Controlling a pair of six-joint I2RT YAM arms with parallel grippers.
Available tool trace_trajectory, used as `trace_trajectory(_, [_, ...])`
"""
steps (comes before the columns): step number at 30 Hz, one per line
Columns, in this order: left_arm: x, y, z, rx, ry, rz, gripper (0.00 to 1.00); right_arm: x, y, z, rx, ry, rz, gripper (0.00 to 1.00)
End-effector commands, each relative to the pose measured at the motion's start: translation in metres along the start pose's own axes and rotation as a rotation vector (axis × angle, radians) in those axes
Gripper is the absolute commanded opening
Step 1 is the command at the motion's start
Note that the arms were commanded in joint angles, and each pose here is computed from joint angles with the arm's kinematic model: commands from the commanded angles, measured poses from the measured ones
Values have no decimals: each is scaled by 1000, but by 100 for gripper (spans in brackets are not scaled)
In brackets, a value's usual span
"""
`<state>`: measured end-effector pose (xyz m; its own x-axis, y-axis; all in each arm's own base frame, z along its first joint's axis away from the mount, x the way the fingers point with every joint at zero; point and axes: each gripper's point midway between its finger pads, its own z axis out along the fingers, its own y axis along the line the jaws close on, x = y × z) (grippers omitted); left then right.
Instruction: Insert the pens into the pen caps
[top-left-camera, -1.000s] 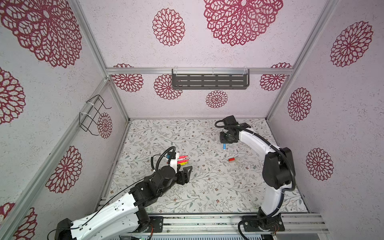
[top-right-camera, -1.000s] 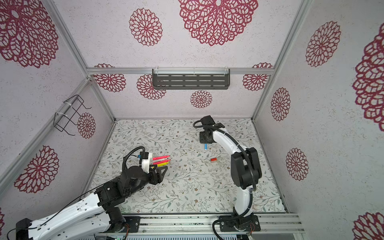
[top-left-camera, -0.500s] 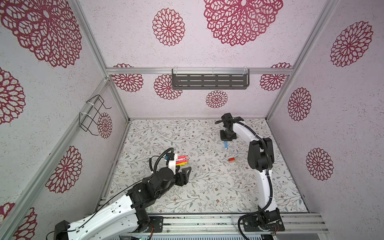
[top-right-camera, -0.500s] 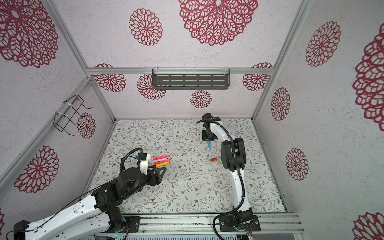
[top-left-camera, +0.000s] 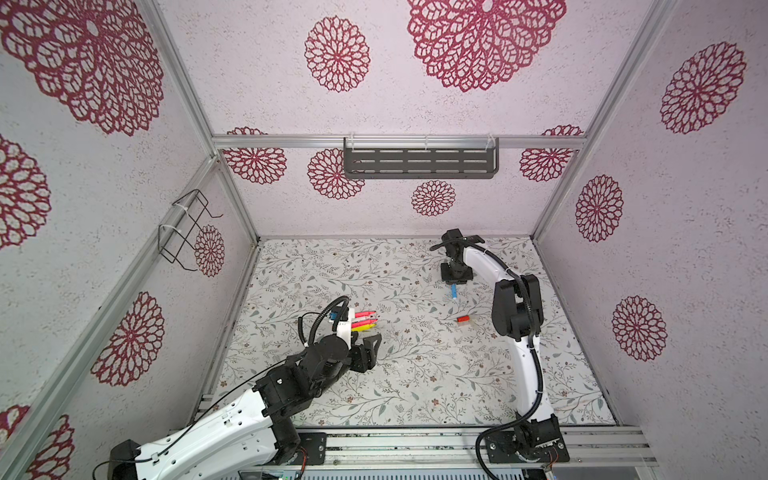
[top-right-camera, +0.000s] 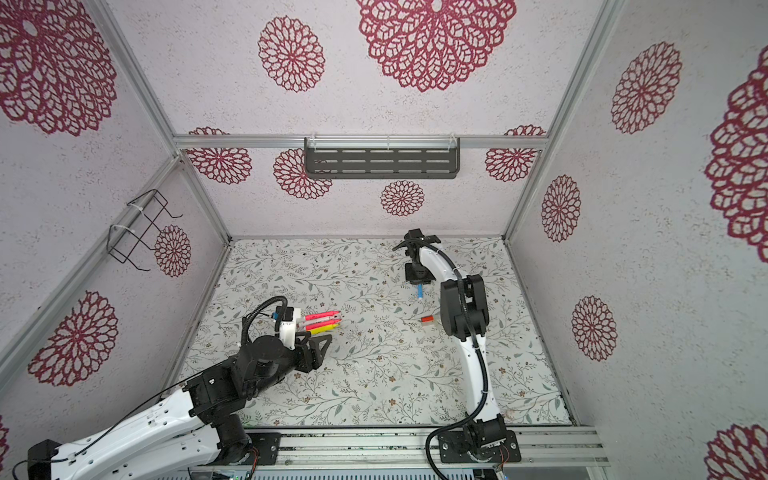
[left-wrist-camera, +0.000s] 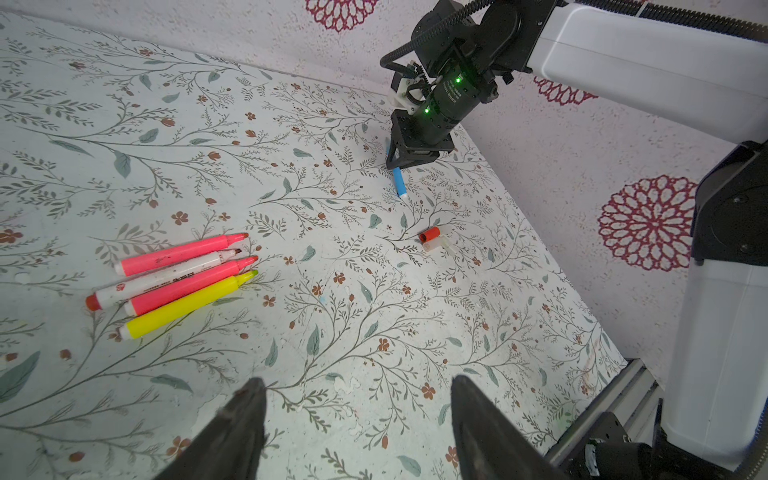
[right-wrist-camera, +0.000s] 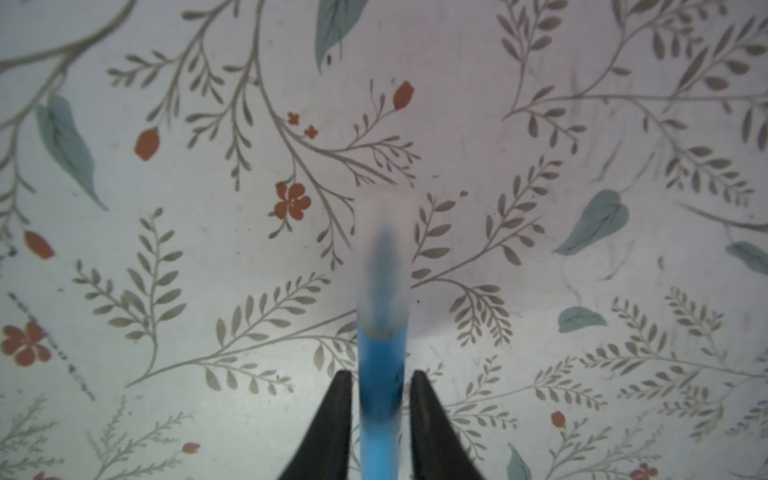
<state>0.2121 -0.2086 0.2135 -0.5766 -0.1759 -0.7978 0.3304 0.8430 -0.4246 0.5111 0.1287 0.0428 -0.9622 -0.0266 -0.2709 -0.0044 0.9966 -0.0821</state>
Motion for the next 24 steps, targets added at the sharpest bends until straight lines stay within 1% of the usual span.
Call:
trace_trajectory(1, [-2,2,-4,-9,-13,-4,73,-11,-5,-16,8,-43,9,38])
trace_trajectory(3, [-1,2,-4,-8,-11,0,73,-17,-5,-32,0,-76,11,42])
trace_trajectory(5, [-2,2,-4,-9,-9,8,73,-21,-5,-51,-7,-110,14,42])
trace_trajectory(8, [-3,4,-5,-24,-14,21,74,-27,-3,-95,-14,-196,12,42])
trace_trajectory(11, [-2,7,-2,-36,-21,35,74,-26,8,-151,-53,-304,-10,42])
trace_trajectory(13, [-2,7,0,-45,-18,42,75,-20,24,-195,-112,-404,-67,42])
trace_trajectory(15, [0,2,3,-26,4,52,76,-4,53,-236,-218,-521,-165,43])
trace_trajectory(16, [1,-1,4,-17,18,56,76,3,70,-256,-296,-596,-216,43])
trace_trajectory(18, [7,1,7,-28,40,58,76,30,100,-289,-474,-694,-314,46])
trace_trajectory(21, [16,11,14,-59,57,38,76,77,131,-325,-729,-755,-428,52])
trace_trajectory(23, [20,17,17,-69,73,25,76,102,139,-337,-822,-758,-462,55])
trace_trajectory(24, [22,20,19,-74,86,21,76,115,141,-337,-856,-743,-478,56])
